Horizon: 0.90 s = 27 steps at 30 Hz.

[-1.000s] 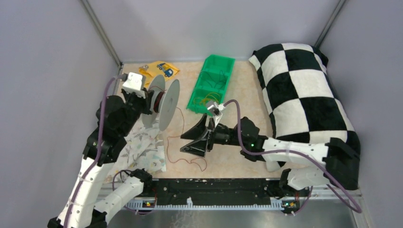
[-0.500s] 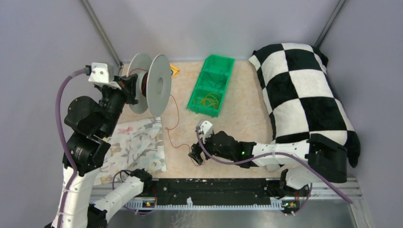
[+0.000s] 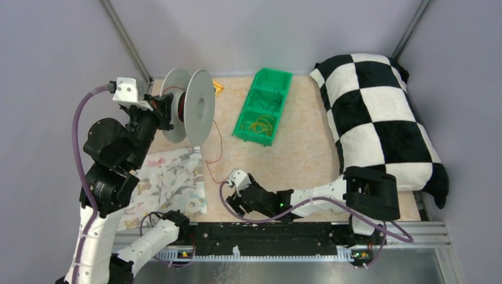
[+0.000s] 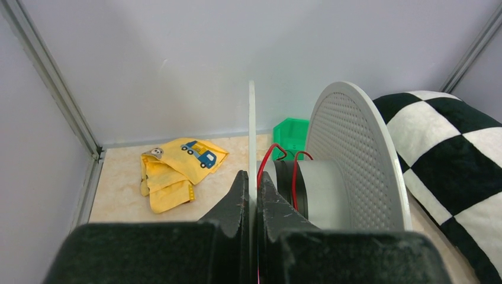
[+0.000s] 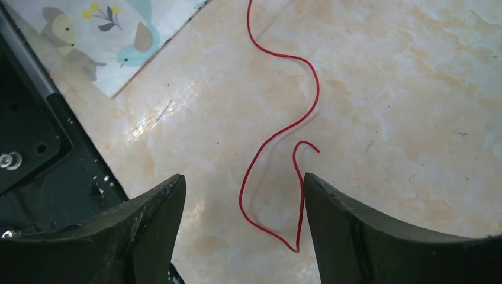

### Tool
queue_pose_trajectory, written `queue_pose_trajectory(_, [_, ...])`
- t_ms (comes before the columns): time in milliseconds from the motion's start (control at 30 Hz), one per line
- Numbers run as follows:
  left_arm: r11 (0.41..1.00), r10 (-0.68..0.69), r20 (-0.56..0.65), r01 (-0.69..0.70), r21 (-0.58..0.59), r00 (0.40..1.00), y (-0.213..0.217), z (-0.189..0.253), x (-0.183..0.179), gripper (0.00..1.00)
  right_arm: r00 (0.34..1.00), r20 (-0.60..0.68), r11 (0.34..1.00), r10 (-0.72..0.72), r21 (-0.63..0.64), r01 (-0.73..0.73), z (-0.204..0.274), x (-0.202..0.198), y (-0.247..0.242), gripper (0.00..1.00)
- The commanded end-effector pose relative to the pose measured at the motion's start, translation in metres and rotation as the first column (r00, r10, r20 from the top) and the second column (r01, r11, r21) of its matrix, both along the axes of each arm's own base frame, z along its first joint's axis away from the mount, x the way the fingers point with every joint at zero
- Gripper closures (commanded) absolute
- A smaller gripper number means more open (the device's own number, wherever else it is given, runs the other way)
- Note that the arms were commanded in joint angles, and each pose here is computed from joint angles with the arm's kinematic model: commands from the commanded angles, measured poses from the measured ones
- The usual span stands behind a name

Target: Wrap the cables

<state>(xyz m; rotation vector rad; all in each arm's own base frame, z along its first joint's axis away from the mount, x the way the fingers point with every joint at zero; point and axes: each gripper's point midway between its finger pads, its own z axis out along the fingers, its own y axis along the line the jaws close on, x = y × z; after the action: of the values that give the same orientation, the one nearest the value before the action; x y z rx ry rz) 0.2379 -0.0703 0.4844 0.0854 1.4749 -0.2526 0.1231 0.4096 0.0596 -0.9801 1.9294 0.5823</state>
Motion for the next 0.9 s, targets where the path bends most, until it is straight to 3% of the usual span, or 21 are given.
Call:
queue_pose_trajectory(0, [0.998,0.022,0.087,-0.017,-0.057,0.996,0.004,0.025,-0.001,1.00,0.994,0.071,0.997,-0.080,0.024,0.079,0.020,0.018,0.011,0.29])
queue_pose_trajectory(300, [0.998,0.033,0.078,-0.029,-0.052,0.996,0.005,0.020,0.003,1.00,0.993,0.074,0.986,-0.092,0.147,0.080,0.055,0.008,0.013,0.29])
queue_pose_trajectory(500, [0.998,0.034,0.078,-0.031,-0.049,0.996,0.004,0.019,0.005,1.00,0.983,0.051,0.978,-0.177,0.119,0.170,0.048,0.015,0.001,0.32])
queue_pose_trajectory(667, [0.998,0.037,0.075,-0.033,-0.056,0.997,0.004,0.016,0.005,1.00,0.955,-0.135,0.952,-0.264,0.119,0.281,0.026,0.037,-0.025,0.36])
queue_pose_trajectory(867, [0.997,0.051,0.066,-0.047,-0.061,0.997,0.005,0.014,0.009,1.00,0.949,-0.213,0.970,-0.234,0.020,0.243,-0.010,0.032,-0.017,0.37])
